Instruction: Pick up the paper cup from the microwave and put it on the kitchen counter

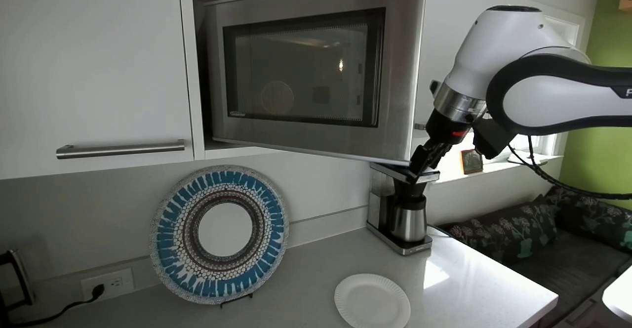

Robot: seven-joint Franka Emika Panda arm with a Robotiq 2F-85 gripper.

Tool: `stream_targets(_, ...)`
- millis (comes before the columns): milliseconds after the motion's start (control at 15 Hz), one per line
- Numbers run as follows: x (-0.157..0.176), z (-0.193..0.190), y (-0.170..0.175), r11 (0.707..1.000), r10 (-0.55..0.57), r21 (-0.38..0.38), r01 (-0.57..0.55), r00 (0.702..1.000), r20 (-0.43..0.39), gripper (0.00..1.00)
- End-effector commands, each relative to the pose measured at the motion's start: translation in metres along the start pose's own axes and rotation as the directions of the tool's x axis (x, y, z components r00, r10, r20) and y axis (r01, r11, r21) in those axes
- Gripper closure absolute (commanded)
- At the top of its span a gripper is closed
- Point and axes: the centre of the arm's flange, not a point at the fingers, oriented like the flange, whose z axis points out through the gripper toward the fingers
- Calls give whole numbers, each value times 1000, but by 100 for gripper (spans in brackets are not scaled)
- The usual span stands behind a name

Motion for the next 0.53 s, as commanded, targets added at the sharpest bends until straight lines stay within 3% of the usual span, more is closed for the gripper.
stream_targets(0, 1, -1, 3, 1000, 6, 2, -6, 1000, -5, 0)
stream_targets(400, 1, -1, 3, 1000, 12, 3, -12, 1000, -6, 0)
stream_targets(467, 3, -3, 3, 1000, 3, 14, -2, 999, -36, 0)
